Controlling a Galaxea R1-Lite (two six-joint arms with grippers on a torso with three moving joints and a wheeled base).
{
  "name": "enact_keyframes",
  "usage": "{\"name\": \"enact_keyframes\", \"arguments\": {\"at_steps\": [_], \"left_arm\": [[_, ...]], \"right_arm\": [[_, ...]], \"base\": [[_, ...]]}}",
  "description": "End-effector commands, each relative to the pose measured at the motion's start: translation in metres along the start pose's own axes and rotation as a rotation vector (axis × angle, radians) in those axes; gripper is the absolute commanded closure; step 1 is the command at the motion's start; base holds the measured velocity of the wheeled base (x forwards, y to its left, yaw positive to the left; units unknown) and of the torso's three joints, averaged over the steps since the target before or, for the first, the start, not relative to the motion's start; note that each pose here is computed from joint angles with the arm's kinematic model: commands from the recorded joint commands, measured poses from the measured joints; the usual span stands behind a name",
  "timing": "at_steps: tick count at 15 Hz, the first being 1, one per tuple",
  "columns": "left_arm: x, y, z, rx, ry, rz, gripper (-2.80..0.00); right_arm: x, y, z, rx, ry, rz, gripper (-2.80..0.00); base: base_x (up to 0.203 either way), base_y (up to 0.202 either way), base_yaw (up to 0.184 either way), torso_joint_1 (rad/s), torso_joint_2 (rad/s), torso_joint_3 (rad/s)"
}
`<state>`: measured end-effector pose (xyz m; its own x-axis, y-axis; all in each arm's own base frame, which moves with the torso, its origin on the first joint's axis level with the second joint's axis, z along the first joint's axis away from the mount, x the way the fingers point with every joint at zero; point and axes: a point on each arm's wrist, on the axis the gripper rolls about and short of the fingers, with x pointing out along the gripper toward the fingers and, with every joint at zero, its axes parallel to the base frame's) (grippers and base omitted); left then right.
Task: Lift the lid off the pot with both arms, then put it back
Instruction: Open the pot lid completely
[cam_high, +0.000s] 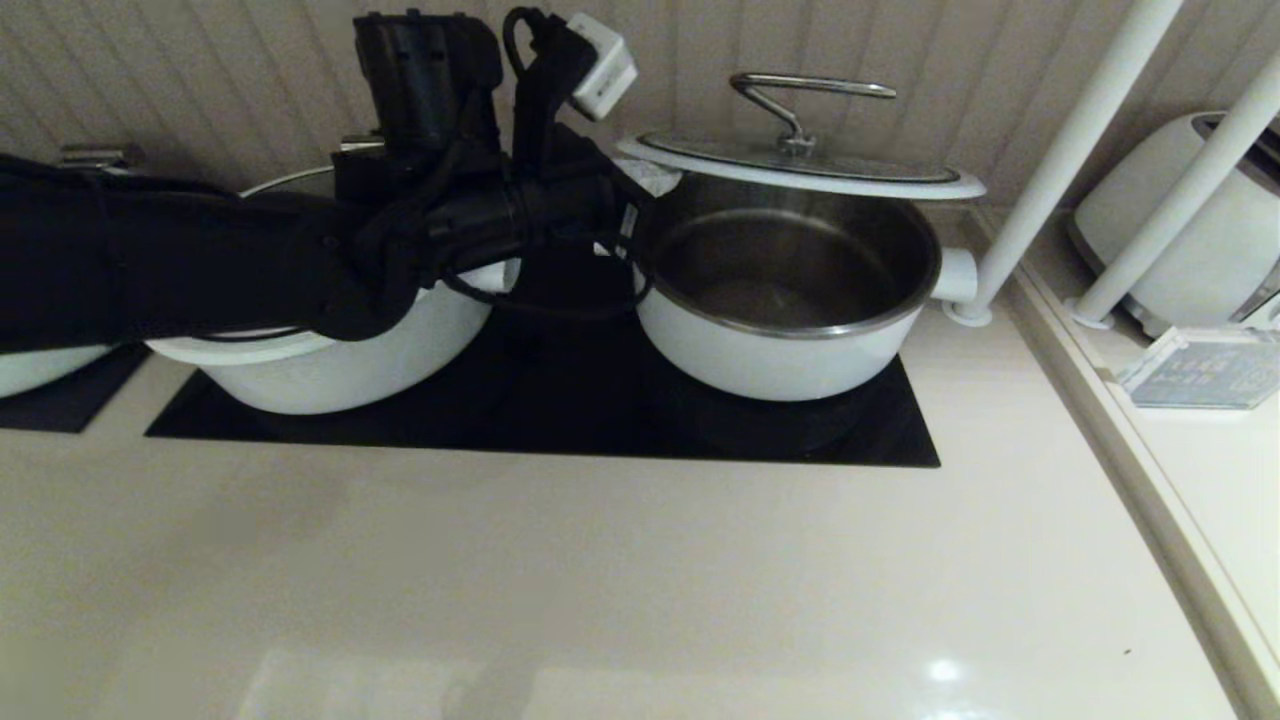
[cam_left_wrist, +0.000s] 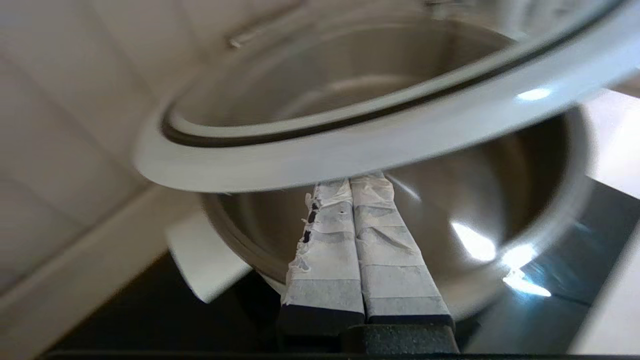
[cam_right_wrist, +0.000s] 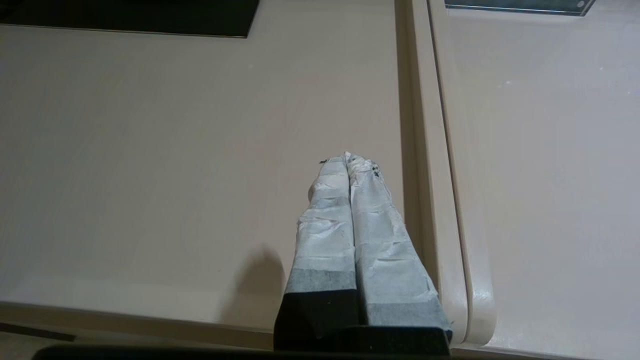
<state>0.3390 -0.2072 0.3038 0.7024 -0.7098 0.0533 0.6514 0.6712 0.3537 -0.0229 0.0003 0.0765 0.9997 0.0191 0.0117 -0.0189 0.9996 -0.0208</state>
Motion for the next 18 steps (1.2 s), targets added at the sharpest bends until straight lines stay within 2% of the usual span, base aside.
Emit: {"name": "enact_keyframes", "arguments": {"at_steps": [1, 5, 12, 18], "left_arm": [[0.011, 0.003, -0.001, 0.007, -0.019, 0.012, 0.00], [0.018, 0.007, 0.005, 0.017, -0.054, 0.026, 0.00], [0.025, 0.020, 0.035, 0.067, -0.171, 0.071, 0.00], [0.023, 0.021, 0.040, 0.093, -0.213, 0.090, 0.00]], "right_arm": [[0.000, 0.000, 0.000, -0.001, 0.001, 0.002, 0.00], [0.000, 0.000, 0.000, 0.001, 0.001, 0.001, 0.00], [0.000, 0.000, 0.000, 0.001, 0.001, 0.001, 0.00], [0.000, 0.000, 0.000, -0.001, 0.001, 0.001, 0.00]], "base": [[0.000, 0.000, 0.000, 0.000, 0.00, 0.000], [0.000, 0.000, 0.000, 0.000, 0.00, 0.000], [0.000, 0.000, 0.000, 0.000, 0.00, 0.000], [0.000, 0.000, 0.000, 0.000, 0.00, 0.000]]}}
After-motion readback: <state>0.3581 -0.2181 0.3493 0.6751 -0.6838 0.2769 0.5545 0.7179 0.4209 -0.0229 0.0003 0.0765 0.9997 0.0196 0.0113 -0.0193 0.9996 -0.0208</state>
